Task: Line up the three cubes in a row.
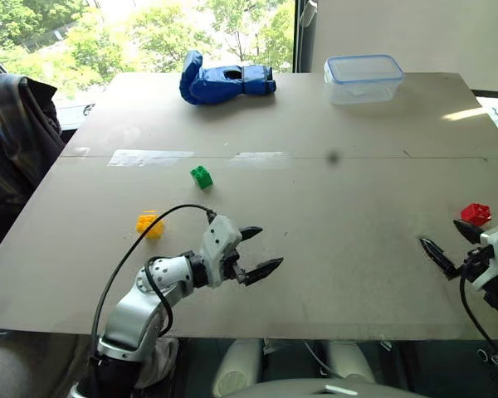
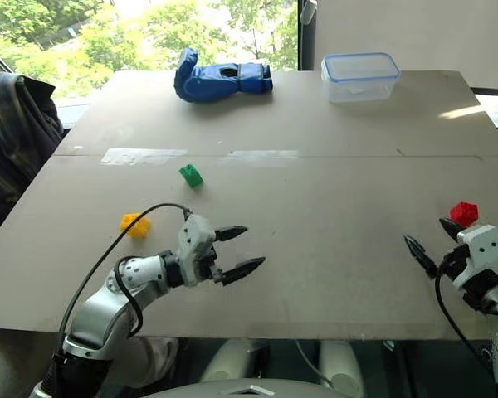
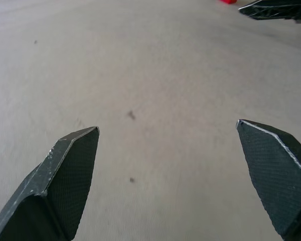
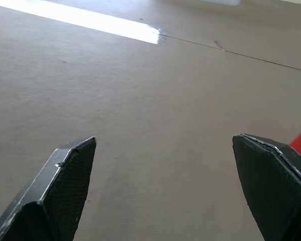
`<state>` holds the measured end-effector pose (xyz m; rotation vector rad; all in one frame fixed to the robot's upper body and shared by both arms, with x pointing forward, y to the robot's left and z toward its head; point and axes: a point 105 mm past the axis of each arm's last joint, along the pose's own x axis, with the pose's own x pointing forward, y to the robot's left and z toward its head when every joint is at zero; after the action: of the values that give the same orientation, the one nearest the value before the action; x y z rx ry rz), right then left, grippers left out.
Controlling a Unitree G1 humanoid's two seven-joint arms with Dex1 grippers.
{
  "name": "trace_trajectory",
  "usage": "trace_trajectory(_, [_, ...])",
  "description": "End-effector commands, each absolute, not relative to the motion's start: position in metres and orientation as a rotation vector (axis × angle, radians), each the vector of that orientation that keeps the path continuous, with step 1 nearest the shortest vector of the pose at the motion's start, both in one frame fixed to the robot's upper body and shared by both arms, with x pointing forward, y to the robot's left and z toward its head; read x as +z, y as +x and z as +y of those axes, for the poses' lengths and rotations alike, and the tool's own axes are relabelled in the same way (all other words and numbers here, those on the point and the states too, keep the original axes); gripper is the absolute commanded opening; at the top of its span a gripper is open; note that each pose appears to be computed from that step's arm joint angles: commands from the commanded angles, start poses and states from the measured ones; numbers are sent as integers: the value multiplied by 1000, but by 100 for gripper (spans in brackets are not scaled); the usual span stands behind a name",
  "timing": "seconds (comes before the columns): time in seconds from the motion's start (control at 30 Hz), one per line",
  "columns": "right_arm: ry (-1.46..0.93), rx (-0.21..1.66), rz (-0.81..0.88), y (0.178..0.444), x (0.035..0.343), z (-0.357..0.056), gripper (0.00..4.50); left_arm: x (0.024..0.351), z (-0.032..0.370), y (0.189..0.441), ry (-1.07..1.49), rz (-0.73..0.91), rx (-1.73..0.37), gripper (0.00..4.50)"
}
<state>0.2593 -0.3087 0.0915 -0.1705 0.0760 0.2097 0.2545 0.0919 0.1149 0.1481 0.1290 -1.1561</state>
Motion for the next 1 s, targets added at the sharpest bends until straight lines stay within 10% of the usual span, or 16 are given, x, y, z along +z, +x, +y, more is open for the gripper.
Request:
trace_trajectory(0.03, [-147,56,111,254,87,-333,450,151,75,243,167,53,-1342,449])
trace_trajectory(0.83, [-2,-124,43,305,93,-353,450,200,51,255,371,-34,-1405,449])
trace_trajectory(1.0, [2,-137,33,307,94,-354,275,204,51,255,394,-56,-1401,450])
